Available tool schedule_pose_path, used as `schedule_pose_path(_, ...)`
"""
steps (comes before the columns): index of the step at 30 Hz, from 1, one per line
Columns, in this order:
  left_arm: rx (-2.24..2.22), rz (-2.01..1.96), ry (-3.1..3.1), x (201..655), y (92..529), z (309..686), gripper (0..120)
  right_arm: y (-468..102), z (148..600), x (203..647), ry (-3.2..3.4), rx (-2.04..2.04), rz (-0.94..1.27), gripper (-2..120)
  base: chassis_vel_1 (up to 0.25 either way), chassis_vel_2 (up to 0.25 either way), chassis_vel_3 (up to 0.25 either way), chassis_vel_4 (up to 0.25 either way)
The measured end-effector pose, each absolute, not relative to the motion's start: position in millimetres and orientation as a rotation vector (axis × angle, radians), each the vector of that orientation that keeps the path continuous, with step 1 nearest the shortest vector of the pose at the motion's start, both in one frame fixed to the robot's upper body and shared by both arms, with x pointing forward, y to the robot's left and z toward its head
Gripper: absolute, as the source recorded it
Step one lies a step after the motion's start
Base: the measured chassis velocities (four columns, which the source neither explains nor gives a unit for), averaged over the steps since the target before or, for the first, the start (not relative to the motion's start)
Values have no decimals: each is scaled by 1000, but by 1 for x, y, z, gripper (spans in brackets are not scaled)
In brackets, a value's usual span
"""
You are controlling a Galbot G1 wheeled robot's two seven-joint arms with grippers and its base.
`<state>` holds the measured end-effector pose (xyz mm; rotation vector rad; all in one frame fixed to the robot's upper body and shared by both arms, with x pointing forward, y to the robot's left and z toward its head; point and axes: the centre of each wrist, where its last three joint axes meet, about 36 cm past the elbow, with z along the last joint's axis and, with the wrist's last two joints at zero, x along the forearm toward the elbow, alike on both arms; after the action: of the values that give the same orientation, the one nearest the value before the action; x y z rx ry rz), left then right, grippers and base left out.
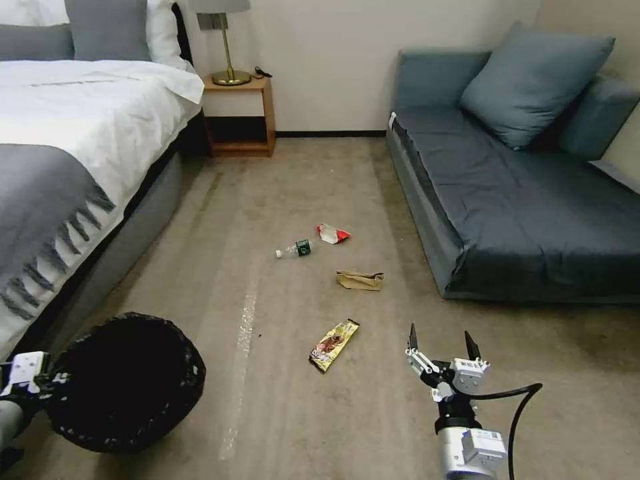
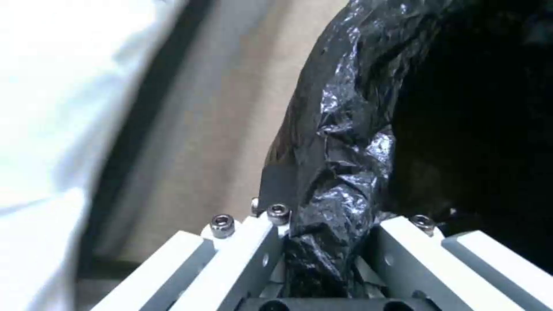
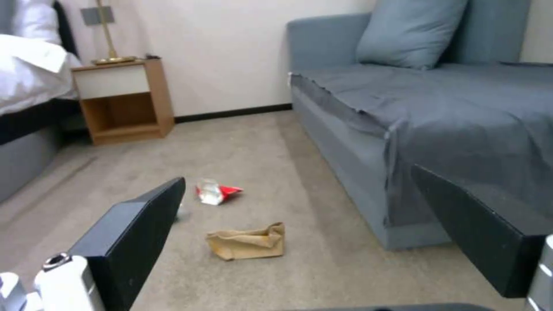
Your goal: Pick up the trash bin, then pick up the garbage on the floor and place it into the trash bin.
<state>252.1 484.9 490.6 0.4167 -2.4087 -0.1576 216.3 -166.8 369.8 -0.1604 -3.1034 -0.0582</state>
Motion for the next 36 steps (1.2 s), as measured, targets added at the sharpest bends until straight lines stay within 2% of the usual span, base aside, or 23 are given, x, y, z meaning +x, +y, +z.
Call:
schedule_pose_path(8,479,-263,-2437,237,464,499,3,-159,364,205,-3109,60,-85,100,0,0,0,0)
schedule_pose_path(15,447,-253,-2426,236,454,495,3,-155,357,192,-3118,348,2,100,0,0,0,0)
schedule_pose_path(28,395,-238,-2423,238,451,496,3,-156,346,196,-3082,384,-8,100,-1,4,3,-3)
schedule_pose_path(36,388,-228,-2420,241,453,493,3,-153,342,198,-3054,395,-1,100,-134,131,131,-143)
